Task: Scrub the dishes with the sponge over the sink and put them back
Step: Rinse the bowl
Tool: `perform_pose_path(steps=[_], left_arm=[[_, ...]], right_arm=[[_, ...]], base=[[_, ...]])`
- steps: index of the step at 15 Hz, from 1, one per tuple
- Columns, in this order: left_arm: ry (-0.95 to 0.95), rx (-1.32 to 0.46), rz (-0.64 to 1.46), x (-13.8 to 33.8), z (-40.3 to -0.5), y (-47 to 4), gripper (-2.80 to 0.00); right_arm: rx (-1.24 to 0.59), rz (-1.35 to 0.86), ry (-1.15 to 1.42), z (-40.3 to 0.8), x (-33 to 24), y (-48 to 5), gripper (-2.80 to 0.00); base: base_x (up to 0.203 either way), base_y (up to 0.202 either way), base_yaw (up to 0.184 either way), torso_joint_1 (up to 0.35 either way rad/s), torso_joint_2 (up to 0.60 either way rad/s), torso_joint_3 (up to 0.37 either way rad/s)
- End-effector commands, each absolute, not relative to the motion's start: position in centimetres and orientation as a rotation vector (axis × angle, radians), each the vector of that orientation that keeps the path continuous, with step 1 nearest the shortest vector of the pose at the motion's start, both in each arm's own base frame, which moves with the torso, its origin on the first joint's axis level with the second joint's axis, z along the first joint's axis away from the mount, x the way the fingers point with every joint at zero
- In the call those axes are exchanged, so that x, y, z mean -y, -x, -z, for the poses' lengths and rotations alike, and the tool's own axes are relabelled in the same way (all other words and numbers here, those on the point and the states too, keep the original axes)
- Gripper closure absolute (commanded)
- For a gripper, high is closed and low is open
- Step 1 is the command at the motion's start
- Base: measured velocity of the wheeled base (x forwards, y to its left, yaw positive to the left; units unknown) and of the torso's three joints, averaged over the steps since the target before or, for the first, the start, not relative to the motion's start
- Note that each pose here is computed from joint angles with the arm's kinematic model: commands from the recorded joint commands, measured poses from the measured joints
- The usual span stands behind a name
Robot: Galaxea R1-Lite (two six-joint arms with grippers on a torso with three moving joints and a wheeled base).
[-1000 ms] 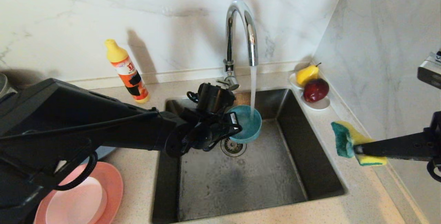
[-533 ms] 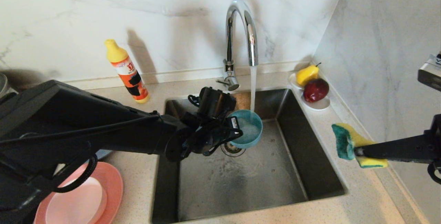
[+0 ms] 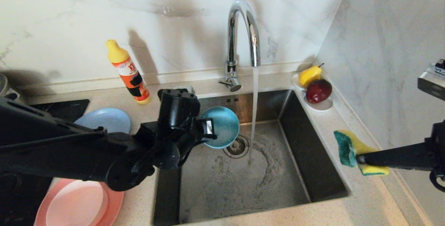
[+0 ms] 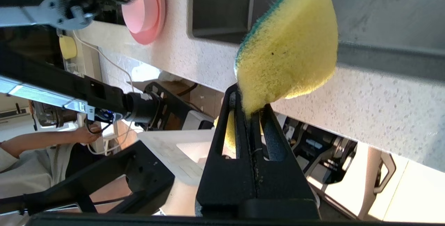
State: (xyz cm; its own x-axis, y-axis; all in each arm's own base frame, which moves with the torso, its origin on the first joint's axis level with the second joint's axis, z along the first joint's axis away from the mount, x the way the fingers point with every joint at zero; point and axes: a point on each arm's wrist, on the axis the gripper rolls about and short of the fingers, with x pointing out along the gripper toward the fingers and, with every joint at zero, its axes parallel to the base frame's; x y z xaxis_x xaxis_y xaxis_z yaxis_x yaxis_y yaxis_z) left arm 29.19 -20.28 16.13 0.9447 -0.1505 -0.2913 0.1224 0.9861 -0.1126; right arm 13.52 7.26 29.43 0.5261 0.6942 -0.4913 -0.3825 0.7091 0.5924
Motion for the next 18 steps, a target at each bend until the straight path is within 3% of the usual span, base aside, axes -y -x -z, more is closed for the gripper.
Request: perform_pose_path(steps=[1,10,18], left_arm=[[0.098,-0.14,0.141,18.6,-18.1,-27.6,0.0],[0.122,0.253,0.155,15.6,-21.3,-23.8,0.0],[0.152,0.447,0.256,13.2,-26.3,-20.0,0.0]], right_arm=[[-0.803,-0.663,-0.447,-28.9,-7.3,-13.7,0.0],[-0.832,-0.656,-0.446,-27.8,-7.8,-14.6,0.0],[-0.839,-0.665,-0.473,-26.3,-7.4,-14.9,0.0]], base=[[0.0,0.0,0.0,0.0,0.0,0.0],[0.0,0.0,0.0,0.0,0.0,0.0],[0.0,0.0,0.0,0.0,0.0,0.0]])
